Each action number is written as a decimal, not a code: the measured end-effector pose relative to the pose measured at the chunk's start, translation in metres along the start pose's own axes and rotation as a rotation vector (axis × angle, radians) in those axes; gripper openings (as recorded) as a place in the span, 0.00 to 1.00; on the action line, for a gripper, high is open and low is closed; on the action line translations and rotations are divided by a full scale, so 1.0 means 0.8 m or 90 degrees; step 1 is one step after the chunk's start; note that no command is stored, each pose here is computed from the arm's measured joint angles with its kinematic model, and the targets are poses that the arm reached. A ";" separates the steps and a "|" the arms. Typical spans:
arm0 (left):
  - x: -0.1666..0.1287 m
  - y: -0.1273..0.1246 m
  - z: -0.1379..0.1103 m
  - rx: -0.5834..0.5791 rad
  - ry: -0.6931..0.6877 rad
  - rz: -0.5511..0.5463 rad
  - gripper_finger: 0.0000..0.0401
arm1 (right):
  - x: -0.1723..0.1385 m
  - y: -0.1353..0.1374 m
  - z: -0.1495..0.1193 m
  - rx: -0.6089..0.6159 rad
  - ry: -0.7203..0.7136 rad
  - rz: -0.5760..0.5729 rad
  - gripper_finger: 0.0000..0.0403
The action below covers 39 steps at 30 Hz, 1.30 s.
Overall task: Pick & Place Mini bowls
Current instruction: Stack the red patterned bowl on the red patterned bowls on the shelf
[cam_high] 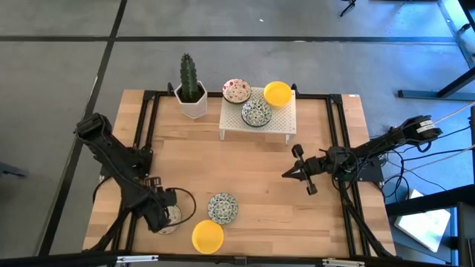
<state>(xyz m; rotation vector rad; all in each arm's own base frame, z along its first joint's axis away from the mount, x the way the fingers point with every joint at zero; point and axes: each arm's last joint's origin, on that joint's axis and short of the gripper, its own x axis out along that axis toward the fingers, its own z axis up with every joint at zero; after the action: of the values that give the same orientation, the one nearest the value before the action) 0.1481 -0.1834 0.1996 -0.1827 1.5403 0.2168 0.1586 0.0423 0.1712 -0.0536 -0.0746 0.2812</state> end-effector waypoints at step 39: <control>0.047 0.011 -0.007 -0.111 0.001 -0.043 0.06 | 0.000 -0.001 0.007 -0.031 -0.038 -0.005 0.02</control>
<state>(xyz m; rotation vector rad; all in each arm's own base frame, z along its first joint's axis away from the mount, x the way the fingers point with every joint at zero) 0.1412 -0.1757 0.1619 -0.3726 1.5140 0.2972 0.1581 0.0419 0.1770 -0.0929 -0.1401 0.2737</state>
